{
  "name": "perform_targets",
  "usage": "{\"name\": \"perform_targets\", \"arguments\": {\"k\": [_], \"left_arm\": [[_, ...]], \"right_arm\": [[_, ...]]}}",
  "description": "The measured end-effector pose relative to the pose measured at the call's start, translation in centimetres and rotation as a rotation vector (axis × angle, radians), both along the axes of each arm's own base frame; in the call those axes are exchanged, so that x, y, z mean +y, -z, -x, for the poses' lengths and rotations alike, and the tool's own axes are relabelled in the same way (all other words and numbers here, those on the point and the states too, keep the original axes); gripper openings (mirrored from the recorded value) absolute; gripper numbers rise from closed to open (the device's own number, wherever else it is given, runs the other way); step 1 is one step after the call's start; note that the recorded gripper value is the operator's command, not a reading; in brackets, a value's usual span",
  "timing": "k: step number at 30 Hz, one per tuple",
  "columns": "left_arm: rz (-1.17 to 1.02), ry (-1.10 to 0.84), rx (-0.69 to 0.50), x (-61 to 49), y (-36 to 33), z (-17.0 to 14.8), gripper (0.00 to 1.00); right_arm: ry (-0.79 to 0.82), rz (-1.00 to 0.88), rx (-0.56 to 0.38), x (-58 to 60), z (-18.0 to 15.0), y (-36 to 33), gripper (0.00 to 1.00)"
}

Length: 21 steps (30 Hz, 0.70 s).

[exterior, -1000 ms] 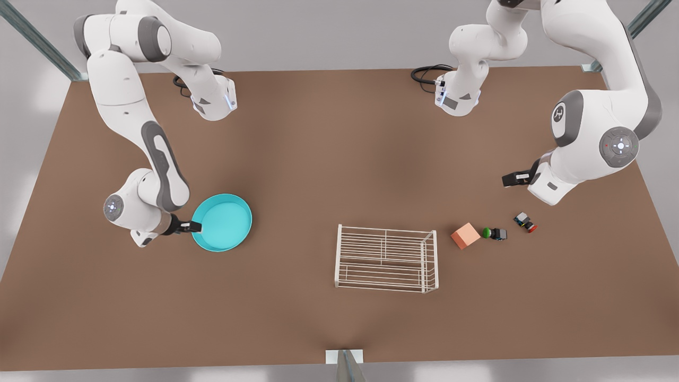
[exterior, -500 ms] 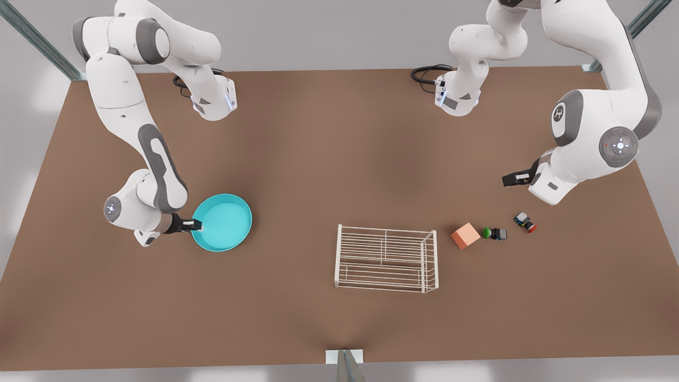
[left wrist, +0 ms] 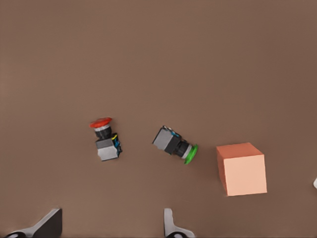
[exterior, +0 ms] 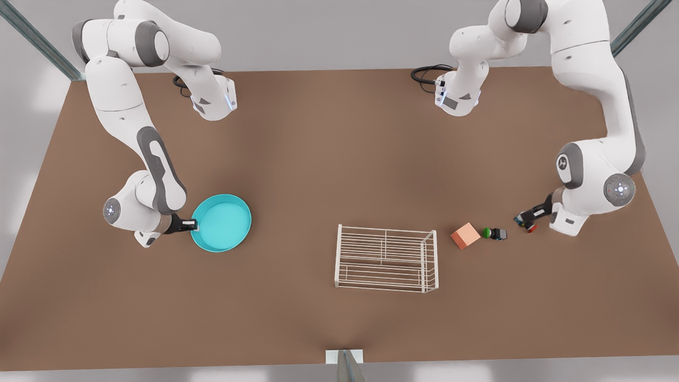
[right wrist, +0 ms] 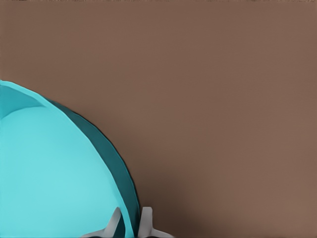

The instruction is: Place the plate on the shelf with right arm and place the red button switch in the plate with left arm

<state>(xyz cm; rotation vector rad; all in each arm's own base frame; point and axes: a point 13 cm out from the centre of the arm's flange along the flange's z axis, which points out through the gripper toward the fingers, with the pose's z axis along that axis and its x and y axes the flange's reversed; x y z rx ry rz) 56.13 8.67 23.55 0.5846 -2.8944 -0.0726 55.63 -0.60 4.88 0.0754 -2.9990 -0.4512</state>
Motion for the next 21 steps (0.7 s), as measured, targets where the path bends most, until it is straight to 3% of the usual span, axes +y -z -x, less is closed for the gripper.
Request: {"name": "perform_targets", "arguments": {"k": [2,4,12,21], "left_arm": [[0.022,-0.003,-0.001,-2.0,2.1,4.2,1.0],[0.021,0.018,-0.016,-4.1,3.2,6.1,1.0],[-0.033,-0.074,-0.063,2.0,11.7,4.8,1.0],[-0.026,-0.049,-0.158,4.3,18.8,3.2,1.0]], "right_arm": [[-0.006,-0.002,-0.003,0.1,-0.1,-0.1,0.21],[-0.013,-0.005,-0.012,0.2,-0.3,-0.5,0.19],[-0.043,-0.021,-0.044,0.6,-1.2,-3.5,0.17],[-0.177,-0.099,-0.127,7.8,-3.9,-12.9,0.17]]}}
